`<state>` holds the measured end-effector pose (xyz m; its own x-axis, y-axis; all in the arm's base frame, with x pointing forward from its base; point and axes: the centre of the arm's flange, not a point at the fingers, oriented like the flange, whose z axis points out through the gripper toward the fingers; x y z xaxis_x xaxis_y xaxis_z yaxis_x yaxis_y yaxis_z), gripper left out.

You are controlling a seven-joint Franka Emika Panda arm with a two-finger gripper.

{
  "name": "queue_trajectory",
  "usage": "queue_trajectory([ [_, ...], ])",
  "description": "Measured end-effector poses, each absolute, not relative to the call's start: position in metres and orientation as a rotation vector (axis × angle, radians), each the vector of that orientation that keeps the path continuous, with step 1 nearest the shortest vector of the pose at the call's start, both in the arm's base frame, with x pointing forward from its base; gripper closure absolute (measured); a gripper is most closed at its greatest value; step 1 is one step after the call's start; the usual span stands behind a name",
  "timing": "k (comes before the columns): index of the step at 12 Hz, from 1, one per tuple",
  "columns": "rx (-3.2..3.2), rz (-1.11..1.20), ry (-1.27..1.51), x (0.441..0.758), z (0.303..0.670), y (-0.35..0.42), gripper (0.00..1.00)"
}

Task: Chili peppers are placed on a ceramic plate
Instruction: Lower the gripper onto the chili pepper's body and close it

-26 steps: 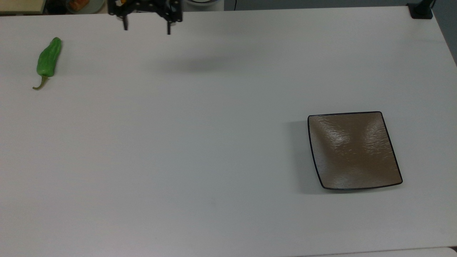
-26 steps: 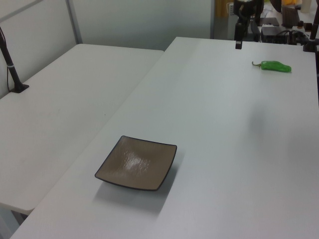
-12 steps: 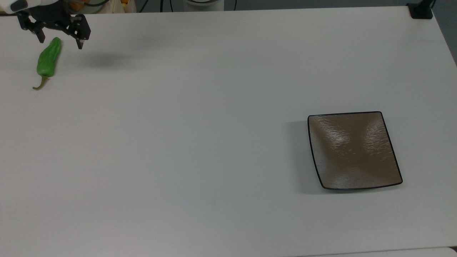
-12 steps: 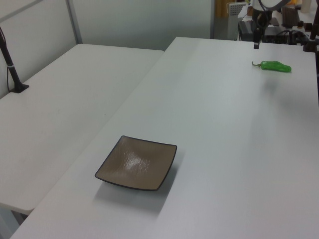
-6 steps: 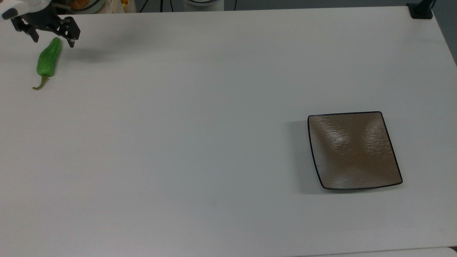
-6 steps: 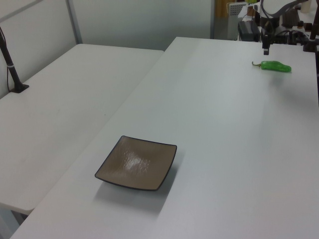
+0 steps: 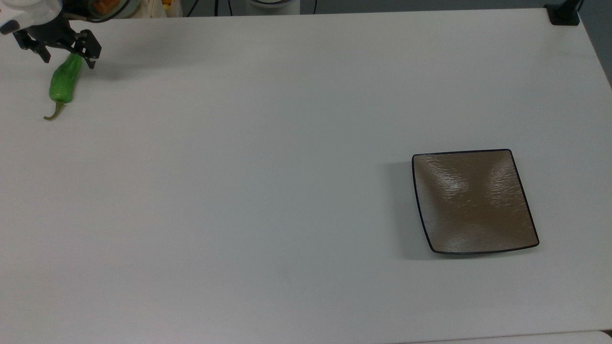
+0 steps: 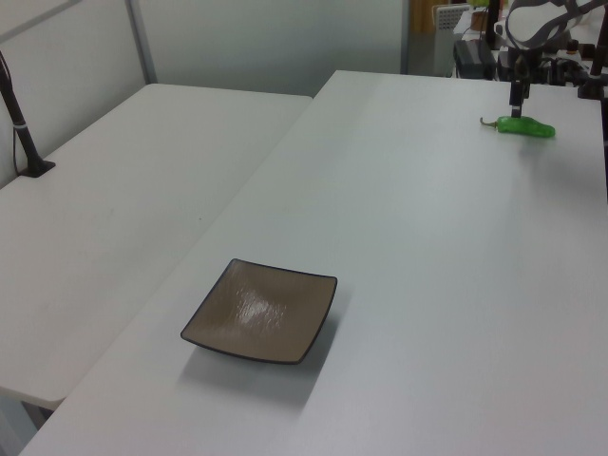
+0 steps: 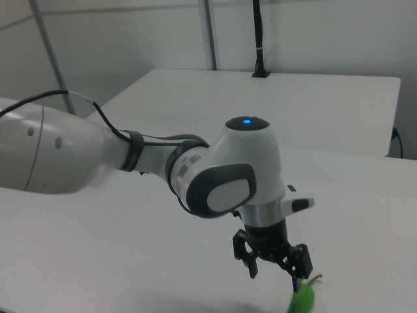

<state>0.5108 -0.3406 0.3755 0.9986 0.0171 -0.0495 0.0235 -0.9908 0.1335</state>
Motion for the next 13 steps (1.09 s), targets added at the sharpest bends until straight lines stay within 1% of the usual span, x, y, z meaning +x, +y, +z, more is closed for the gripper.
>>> queue_trajectory([
  [3,3.042,-0.049,0.052,0.503,0.355,-0.361,0.00],
  [6,3.067,-0.026,0.074,0.490,0.346,-0.381,0.00],
  [11,3.073,-0.067,0.091,0.491,0.321,-0.382,0.00],
  [13,3.064,-0.065,0.127,0.491,0.311,-0.386,0.02],
])
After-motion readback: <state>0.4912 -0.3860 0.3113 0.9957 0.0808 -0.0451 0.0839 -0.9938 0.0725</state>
